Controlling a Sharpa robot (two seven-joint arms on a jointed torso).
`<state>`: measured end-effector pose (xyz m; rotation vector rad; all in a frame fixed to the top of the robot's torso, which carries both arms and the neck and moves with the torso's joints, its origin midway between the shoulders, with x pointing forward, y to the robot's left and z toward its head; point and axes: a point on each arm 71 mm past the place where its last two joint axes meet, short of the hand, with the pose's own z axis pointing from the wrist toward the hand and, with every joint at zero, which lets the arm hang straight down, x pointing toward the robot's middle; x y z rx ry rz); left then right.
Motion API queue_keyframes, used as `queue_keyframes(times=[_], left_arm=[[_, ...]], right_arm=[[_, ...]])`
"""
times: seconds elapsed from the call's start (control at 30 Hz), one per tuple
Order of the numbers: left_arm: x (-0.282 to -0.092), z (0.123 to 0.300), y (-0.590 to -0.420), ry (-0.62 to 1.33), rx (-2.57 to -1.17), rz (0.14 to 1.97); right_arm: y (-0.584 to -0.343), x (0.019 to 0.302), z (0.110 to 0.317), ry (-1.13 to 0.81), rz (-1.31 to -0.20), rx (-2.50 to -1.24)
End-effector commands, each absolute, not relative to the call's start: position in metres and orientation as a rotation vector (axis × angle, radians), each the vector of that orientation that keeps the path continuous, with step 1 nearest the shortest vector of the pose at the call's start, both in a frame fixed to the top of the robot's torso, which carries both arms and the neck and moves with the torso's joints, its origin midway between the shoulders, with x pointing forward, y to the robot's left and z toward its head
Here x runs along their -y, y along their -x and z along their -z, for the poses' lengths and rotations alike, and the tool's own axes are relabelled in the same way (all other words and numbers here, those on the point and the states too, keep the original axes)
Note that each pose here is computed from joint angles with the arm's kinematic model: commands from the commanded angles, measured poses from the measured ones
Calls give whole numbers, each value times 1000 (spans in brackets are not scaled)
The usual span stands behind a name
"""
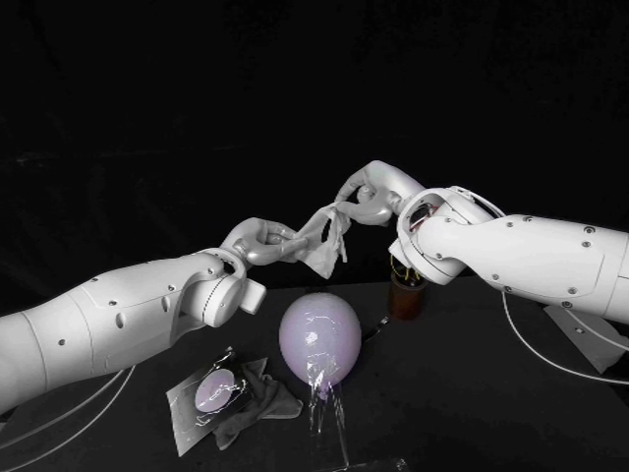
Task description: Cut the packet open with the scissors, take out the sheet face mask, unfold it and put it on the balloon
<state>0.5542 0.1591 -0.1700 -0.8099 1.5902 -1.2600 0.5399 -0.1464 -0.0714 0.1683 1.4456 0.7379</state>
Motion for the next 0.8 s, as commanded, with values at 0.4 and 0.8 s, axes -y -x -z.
queue_keyframes(times=[0.4, 0.8], left_arm=[[-173, 143, -558, 748, -1548, 1282], [-180, 113, -569, 565, -1600, 1252]], right_arm=[[-541, 158, 86, -191, -747, -1468], [-543, 169, 87, -174, -740, -1449]])
